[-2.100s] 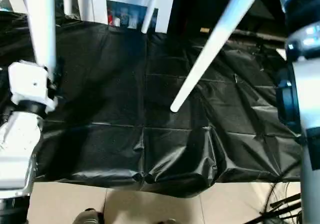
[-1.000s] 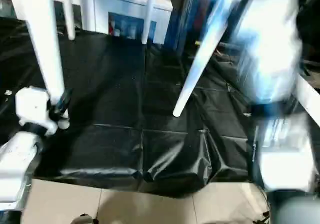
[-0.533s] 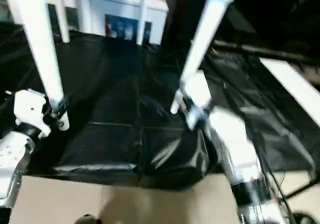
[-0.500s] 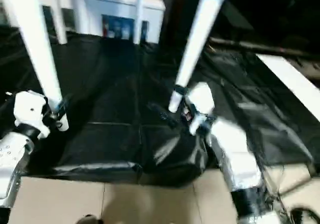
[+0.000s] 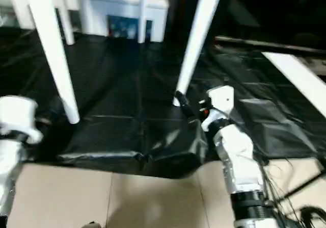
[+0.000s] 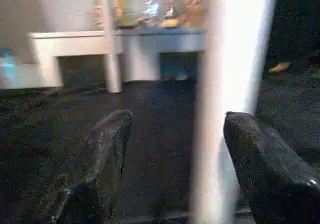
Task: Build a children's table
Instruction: Flip table
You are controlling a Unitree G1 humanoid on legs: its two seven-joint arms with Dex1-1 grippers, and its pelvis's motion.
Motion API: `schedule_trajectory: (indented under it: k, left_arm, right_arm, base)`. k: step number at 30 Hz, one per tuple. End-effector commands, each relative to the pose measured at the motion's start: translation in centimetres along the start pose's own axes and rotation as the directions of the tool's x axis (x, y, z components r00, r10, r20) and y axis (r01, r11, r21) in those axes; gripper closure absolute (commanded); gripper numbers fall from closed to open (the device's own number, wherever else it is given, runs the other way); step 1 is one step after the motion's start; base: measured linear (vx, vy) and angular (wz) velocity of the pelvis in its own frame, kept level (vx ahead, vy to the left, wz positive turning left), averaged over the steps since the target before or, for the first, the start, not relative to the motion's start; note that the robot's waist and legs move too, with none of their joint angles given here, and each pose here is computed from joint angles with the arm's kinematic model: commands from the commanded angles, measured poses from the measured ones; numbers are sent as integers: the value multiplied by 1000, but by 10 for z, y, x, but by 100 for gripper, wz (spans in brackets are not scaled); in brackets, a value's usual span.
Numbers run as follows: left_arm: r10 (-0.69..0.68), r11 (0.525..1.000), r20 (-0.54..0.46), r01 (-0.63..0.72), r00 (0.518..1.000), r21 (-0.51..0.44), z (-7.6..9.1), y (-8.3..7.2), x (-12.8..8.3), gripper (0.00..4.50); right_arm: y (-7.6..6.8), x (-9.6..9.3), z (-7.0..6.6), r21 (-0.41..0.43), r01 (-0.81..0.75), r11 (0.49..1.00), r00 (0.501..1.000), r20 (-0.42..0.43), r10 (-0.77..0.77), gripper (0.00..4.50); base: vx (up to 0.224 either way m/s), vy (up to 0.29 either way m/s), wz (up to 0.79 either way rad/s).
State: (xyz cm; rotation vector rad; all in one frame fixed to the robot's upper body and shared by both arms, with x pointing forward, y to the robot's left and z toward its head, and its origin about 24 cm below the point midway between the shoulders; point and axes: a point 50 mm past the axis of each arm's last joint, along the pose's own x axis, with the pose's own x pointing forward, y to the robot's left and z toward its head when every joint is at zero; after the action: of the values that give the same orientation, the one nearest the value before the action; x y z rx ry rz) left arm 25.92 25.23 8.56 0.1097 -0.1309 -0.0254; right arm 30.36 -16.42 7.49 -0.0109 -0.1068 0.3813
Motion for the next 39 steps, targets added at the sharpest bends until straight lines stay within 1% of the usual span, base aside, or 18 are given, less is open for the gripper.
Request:
schedule_trajectory:
  k: [1, 2, 4, 7, 8, 10, 12, 14, 16, 19, 20, 22, 25, 26, 27, 30, 33, 39]
  left_arm:
    - [-46, 998, 40, 48, 998, -44, 4, -7, -1, 116]
    - [-53, 997, 38, 55, 998, -49, 3, -9, -5, 116]
    - [-45, 999, 8, 45, 999, -11, -1, -10, -11, 116]
    - [-31, 999, 2, 31, 1000, -19, 0, -13, -11, 116]
    - [-39, 999, -5, 39, 999, -18, 2, -15, -10, 116]
    - [-41, 999, -5, 41, 999, -15, 2, -16, -10, 116]
    - [-26, 1000, -5, 26, 1000, -4, 3, -21, -11, 116]
    - [-17, 1000, -2, 17, 1000, -12, 3, -22, -12, 116]
    - [13, 1000, -2, -13, 1000, 21, 4, -25, -12, 116]
    - [49, 999, -13, -49, 999, 15, 3, -25, -7, 116]
    - [58, 998, -23, -57, 998, 38, 4, -25, -5, 116]
    - [71, 997, -25, -70, 997, 35, 6, -26, -4, 116]
    - [66, 997, -25, -66, 997, 35, 8, -29, -5, 116]
    - [59, 998, -23, -58, 998, 22, 9, -35, -7, 116]
    - [62, 998, -17, -62, 998, 17, 10, -38, -8, 116]
    - [68, 998, -21, -68, 997, -7, 7, -42, -10, 116]
    - [80, 996, -29, -80, 996, -30, 3, -46, -12, 116]
    - [63, 997, -43, -65, 997, -40, 0, -53, -11, 116]
  right_arm:
    - [-4, -2, 3, -12, 32, 999, 999, 14, -32, 0]
    - [-6, -3, 2, -5, 60, 998, 998, 17, -59, 0]
    - [-11, -4, 3, -2, 127, 992, 992, 25, -127, 0]
    - [-28, 4, 2, 9, 249, 969, 968, -19, -248, 0]
    - [-33, 13, 4, 36, 238, 971, 971, -36, -237, 0]
    - [-33, 14, 4, 38, 234, 972, 972, -36, -232, 0]
    - [-28, 22, 6, 47, 168, 985, 985, -42, -166, 0]
    - [-25, 22, 5, 23, 163, 986, 986, -47, -162, 0]
    - [-24, 24, 1, 9, 177, 984, 982, -70, -176, 0]
    - [-28, 28, -2, -10, 234, 972, 969, -84, -234, 0]
    - [-30, 29, -1, -9, 245, 970, 966, -82, -245, 0]
    - [-29, 29, 0, -3, 223, 975, 972, -80, -222, 0]
    - [-24, 26, -1, 12, 173, 985, 982, -76, -171, 0]
    - [-14, 16, -10, 35, 140, 989, 985, -105, -136, 0]
    - [-12, 11, -14, 29, 134, 991, 985, -114, -130, 0]
    - [-5, 1, -24, 15, 128, 992, 981, -147, -125, 0]
    - [1, -7, -29, -7, 130, 991, 980, -152, -130, 0]
    - [-2, -7, -23, -24, 166, 986, 977, -133, -167, 0]
  base:
    - [-125, -29, 1]
    - [-95, -44, 6]
    - [-55, -96, -7]
    - [-41, -41, -10]
    - [0, 0, 0]
    - [-34, 5, -4]
    - [-68, 10, -5]
    - [-27, 2, -1]
    - [-112, -17, -1]
    - [-50, -123, 8]
    - [-9, -182, 8]
    - [22, -56, 16]
    - [-13, -30, 20]
    - [0, 0, 0]
    - [0, 0, 0]
    - [0, 0, 0]
    - [0, 0, 0]
    - [32, 15, 26]
